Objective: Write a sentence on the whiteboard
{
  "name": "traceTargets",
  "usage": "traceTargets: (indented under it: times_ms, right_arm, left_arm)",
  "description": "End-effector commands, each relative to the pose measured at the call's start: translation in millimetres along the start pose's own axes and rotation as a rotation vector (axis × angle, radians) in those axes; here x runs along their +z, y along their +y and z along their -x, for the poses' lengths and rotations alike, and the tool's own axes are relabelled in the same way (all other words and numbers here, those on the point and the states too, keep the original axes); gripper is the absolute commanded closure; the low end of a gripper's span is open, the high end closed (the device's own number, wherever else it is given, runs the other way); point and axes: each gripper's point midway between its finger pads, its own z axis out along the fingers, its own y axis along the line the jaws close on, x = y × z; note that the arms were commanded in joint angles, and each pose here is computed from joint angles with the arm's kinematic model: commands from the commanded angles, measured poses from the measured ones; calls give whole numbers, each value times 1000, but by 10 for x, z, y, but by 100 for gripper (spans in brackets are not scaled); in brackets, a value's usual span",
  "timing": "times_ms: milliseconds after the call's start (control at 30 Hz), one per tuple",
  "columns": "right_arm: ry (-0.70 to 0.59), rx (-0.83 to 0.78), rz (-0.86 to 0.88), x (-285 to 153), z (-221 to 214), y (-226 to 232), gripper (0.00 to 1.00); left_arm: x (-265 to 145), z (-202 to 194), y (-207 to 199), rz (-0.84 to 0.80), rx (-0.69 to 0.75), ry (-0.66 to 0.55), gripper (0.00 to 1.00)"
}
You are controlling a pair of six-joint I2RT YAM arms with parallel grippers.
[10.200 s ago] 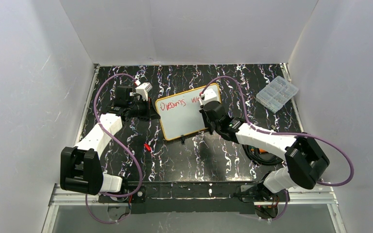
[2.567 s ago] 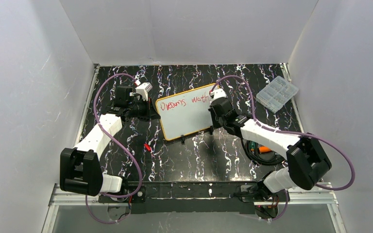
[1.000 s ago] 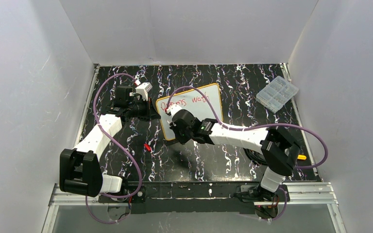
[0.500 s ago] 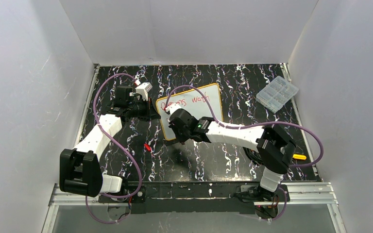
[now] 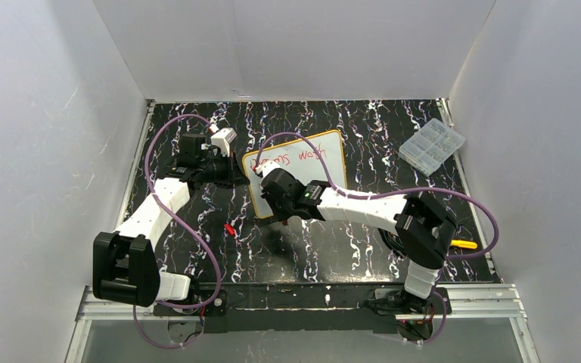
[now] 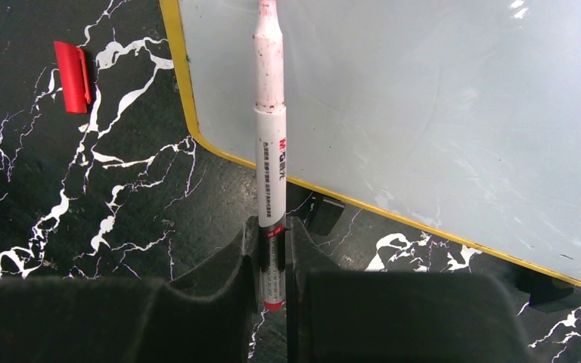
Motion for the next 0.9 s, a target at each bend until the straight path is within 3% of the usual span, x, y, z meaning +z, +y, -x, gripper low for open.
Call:
traceTargets:
  times_ms: [0,467,867]
  right_arm:
    - [-60,28,-15,-28,251,-18,99]
    - [-82,9,15,-8,340,47,99]
    - [3,4,35,26,27,52,99]
  left_arm:
    - [-103,78,-149,-38,31,-30,100]
    - [-100,79,-149,-39,30,-30,100]
    - [-108,85,-152,-38,32,-34,100]
